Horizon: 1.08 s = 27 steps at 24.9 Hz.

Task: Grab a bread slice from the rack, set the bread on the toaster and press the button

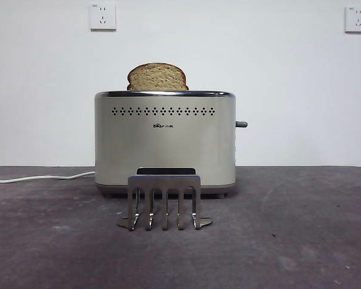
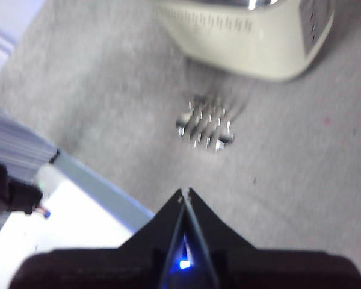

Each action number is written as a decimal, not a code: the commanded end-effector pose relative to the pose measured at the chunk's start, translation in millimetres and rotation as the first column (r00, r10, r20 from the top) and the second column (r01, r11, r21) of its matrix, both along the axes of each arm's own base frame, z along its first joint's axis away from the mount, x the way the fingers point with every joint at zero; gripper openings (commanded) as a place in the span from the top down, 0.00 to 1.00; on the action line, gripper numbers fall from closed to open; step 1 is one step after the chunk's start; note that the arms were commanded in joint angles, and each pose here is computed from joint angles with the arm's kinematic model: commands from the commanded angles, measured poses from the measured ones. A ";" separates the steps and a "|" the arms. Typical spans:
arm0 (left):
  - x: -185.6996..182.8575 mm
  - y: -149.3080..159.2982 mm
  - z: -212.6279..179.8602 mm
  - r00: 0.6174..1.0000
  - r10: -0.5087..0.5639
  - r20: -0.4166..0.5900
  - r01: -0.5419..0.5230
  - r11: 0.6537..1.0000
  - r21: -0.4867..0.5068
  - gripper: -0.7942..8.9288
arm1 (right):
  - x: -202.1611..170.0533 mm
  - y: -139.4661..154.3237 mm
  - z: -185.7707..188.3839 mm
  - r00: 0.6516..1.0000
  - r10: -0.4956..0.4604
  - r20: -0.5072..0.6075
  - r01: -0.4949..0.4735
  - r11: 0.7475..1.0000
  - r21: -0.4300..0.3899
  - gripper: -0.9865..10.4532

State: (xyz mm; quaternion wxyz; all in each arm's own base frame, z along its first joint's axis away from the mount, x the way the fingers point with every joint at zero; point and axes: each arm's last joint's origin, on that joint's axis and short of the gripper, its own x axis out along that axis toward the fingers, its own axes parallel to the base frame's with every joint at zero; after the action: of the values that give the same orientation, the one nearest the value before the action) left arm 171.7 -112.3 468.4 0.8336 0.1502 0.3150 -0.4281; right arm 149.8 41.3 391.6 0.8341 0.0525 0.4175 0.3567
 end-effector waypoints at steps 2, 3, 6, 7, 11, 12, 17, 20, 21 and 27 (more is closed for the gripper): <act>-0.4 -0.6 -2.1 1.000 -0.004 -0.018 0.004 1.000 0.002 0.60 | 0.0 0.4 -2.8 0.999 0.032 0.013 -0.031 0.999 -0.019 0.92; -0.6 -0.5 -2.3 1.000 -0.004 -0.020 0.004 1.000 0.003 0.60 | 0.0 0.4 -2.8 0.999 0.031 0.012 -0.031 0.999 -0.019 0.92; -1.3 -0.1 -3.1 1.000 -0.004 -0.031 0.004 1.000 0.010 0.61 | 0.2 0.5 -2.8 0.999 0.031 0.013 -0.031 0.999 -0.019 0.92; -1.5 0.1 -3.4 0.999 -0.004 -0.033 0.005 1.000 0.012 0.66 | 0.2 0.5 -2.8 0.999 0.031 0.013 -0.031 0.999 -0.019 0.92; -1.6 0.1 -3.5 0.999 -0.005 -0.034 0.005 1.000 0.013 0.92 | 0.3 0.4 -2.7 1.000 0.028 0.013 -0.028 0.999 -0.019 0.91; -1.6 0.1 -3.5 0.999 -0.004 -0.034 0.005 1.000 0.013 0.92 | 0.3 0.3 -2.7 1.000 0.027 0.014 -0.027 0.999 -0.021 0.91; -1.3 0.2 -3.3 0.999 0.001 -0.033 0.000 1.000 0.012 0.92 | 0.4 0.2 -2.8 1.000 0.025 0.014 -0.025 0.999 -0.023 0.91; -1.3 0.1 -3.3 0.999 0.001 -0.032 0.000 1.000 0.012 0.92 | 0.5 0.2 -2.8 1.000 0.025 0.013 -0.025 0.999 -0.023 0.91; -1.2 0.3 -3.3 1.000 0.002 -0.032 -0.001 1.000 0.012 0.92 | 0.5 0.2 -2.8 1.000 0.026 0.013 -0.025 0.999 -0.023 0.91; -1.2 0.3 -3.3 1.000 0.002 -0.031 -0.002 1.000 0.013 0.92 | 0.5 0.2 -2.8 1.000 0.025 0.013 -0.025 0.999 -0.023 0.91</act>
State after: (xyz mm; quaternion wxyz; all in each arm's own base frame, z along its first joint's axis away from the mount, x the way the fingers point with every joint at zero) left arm 170.0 -111.2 466.4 0.8282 0.1498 0.3297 -0.4276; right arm 149.2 41.1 391.0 0.8334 0.0393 0.4161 0.3617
